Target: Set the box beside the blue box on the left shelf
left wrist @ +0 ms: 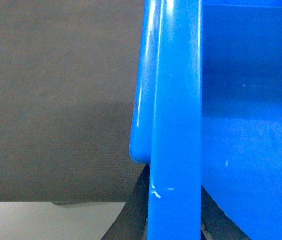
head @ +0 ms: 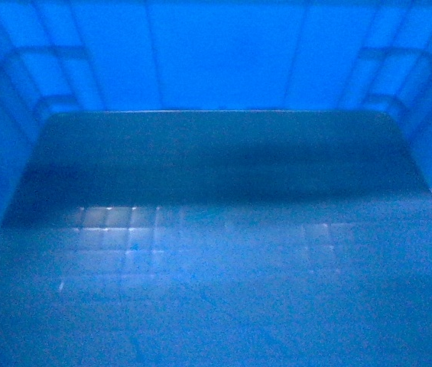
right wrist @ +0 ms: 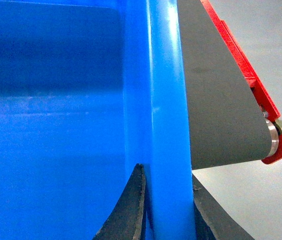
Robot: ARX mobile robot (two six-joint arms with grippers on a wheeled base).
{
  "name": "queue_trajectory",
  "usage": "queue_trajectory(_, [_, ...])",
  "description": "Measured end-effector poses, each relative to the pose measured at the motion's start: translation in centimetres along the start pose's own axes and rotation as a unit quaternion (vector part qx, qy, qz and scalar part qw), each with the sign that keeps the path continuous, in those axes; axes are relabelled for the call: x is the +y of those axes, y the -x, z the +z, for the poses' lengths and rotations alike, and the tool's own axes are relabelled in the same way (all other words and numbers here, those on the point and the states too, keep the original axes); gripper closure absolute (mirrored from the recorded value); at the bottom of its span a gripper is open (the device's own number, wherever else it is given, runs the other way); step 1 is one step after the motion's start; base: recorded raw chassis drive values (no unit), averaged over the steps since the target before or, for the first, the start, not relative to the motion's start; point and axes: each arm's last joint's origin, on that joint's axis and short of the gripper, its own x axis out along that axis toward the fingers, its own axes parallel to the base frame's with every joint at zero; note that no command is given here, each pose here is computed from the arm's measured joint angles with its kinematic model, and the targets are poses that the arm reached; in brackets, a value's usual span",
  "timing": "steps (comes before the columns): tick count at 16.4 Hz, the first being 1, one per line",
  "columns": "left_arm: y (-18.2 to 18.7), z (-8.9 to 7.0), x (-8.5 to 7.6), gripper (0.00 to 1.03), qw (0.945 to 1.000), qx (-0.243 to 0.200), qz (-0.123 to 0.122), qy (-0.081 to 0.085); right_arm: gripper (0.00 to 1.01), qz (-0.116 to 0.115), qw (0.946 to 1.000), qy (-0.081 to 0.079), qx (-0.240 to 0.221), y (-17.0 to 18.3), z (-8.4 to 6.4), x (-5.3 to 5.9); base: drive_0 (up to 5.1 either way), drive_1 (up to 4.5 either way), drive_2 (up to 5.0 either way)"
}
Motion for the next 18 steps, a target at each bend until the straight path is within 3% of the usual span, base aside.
queue_trajectory(18, [-0.01, 0.0, -0.01, 0.95, 1.0, 0.0, 0.0, 0.0, 0.89, -0.002, 1.0, 0.0, -0.001, 0.0, 0.01, -0.01, -0.1, -0.08, -0.1])
